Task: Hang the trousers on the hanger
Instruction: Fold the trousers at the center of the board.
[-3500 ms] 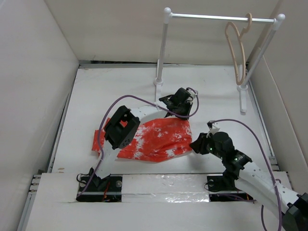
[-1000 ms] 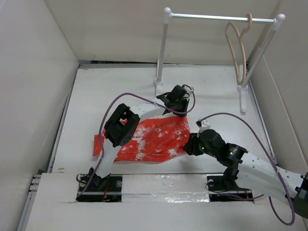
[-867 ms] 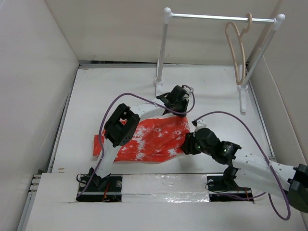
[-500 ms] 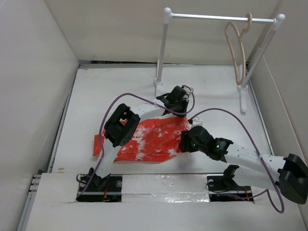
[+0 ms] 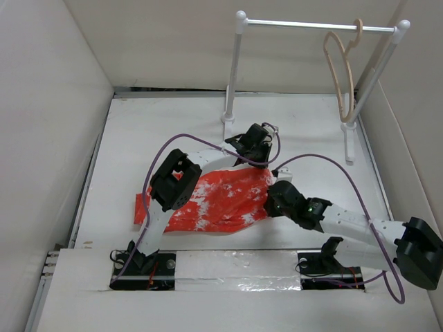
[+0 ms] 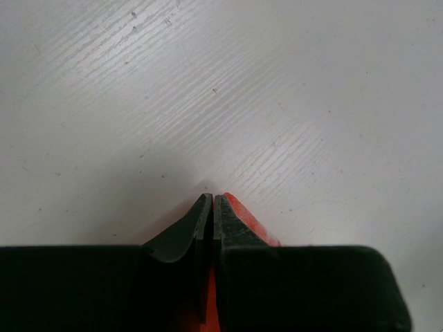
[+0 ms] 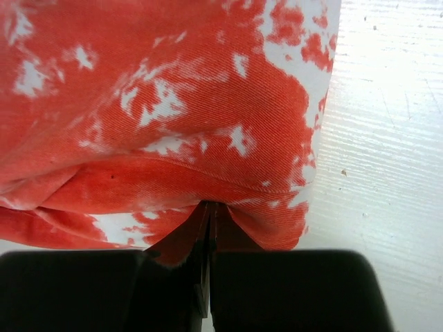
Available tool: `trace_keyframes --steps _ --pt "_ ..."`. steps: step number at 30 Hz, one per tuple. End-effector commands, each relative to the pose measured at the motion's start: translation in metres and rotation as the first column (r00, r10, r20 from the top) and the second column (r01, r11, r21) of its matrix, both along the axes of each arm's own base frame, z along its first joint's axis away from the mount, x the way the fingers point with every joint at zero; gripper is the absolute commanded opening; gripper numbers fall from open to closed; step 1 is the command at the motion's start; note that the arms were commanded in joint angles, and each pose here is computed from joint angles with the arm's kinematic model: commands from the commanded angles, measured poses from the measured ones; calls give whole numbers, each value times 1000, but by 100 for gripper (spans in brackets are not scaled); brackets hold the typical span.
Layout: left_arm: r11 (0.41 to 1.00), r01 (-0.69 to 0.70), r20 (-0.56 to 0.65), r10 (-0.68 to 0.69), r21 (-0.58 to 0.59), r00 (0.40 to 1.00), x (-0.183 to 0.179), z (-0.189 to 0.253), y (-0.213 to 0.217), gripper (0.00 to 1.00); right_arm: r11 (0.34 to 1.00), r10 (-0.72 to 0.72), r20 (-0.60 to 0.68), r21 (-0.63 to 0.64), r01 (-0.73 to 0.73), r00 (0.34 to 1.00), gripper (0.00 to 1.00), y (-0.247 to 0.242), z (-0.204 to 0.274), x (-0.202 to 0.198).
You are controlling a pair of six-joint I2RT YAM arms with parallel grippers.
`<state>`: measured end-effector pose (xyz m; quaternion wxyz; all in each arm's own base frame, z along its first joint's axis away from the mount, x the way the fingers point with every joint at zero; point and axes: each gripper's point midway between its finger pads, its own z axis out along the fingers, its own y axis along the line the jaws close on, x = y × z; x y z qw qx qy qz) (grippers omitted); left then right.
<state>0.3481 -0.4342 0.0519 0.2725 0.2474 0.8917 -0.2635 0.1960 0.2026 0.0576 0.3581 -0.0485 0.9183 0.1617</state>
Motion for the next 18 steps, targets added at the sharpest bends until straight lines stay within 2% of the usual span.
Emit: trace_keyframes --steps 1,8,12,15,16,18 --pt "999 15 49 -13 -39 999 1 35 -4 0 998 -56 67 40 53 996 0 -1 13 10" --pt "1000 -3 58 4 -20 998 6 32 -2 0 998 -9 30 64 7 999 0 -9 17 -15" --pt "994 -105 101 101 33 990 23 25 8 0 993 -6 54 116 0 999 0 -19 36 -26" --pt "983 -180 148 175 22 973 36 35 14 0 987 -16 77 161 3 997 0 -20 43 -27" --pt "980 -196 156 192 14 969 38 40 14 1 985 -25 95 172 9 995 13 -21 47 -25" --pt "976 -219 182 216 -4 959 39 50 14 18 982 -13 143 189 -14 990 28 -14 62 -18"
